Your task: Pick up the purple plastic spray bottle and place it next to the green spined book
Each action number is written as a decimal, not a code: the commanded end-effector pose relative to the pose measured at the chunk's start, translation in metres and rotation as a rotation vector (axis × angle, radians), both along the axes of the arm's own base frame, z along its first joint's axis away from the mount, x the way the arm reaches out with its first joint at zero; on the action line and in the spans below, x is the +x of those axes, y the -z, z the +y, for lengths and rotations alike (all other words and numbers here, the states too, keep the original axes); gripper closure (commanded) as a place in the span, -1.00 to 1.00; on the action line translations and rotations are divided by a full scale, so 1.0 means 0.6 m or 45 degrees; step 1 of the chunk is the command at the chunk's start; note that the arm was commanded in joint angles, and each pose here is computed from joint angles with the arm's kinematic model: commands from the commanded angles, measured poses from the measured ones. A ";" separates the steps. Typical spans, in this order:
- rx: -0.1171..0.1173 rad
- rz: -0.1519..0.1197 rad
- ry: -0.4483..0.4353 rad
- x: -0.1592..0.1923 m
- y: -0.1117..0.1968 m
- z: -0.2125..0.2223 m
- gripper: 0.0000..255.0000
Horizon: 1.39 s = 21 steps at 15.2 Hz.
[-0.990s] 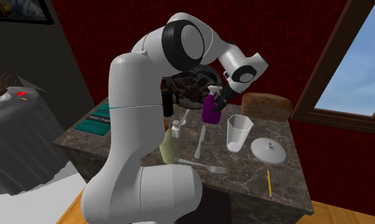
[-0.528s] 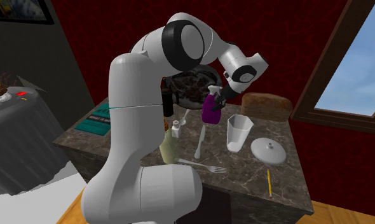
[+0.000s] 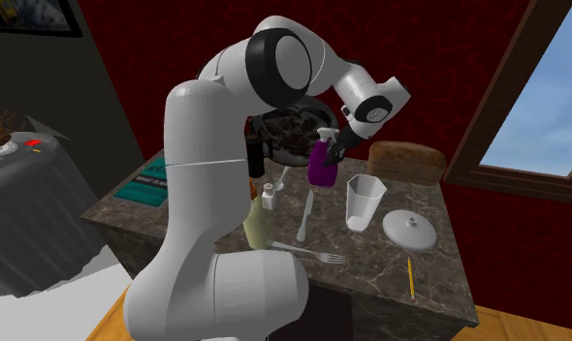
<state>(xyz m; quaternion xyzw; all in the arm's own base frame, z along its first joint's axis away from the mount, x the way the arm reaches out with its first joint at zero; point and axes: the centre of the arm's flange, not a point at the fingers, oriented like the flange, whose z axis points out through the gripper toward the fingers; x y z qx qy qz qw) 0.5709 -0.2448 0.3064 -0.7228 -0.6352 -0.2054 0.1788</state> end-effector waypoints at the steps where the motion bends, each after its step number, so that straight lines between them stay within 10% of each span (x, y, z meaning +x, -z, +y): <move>1: 0.000 0.000 0.000 0.000 -0.018 0.000 1.00; 14: 0.000 0.000 0.000 0.000 -0.132 0.000 1.00; 21: 0.000 0.000 0.000 0.027 -0.132 0.152 1.00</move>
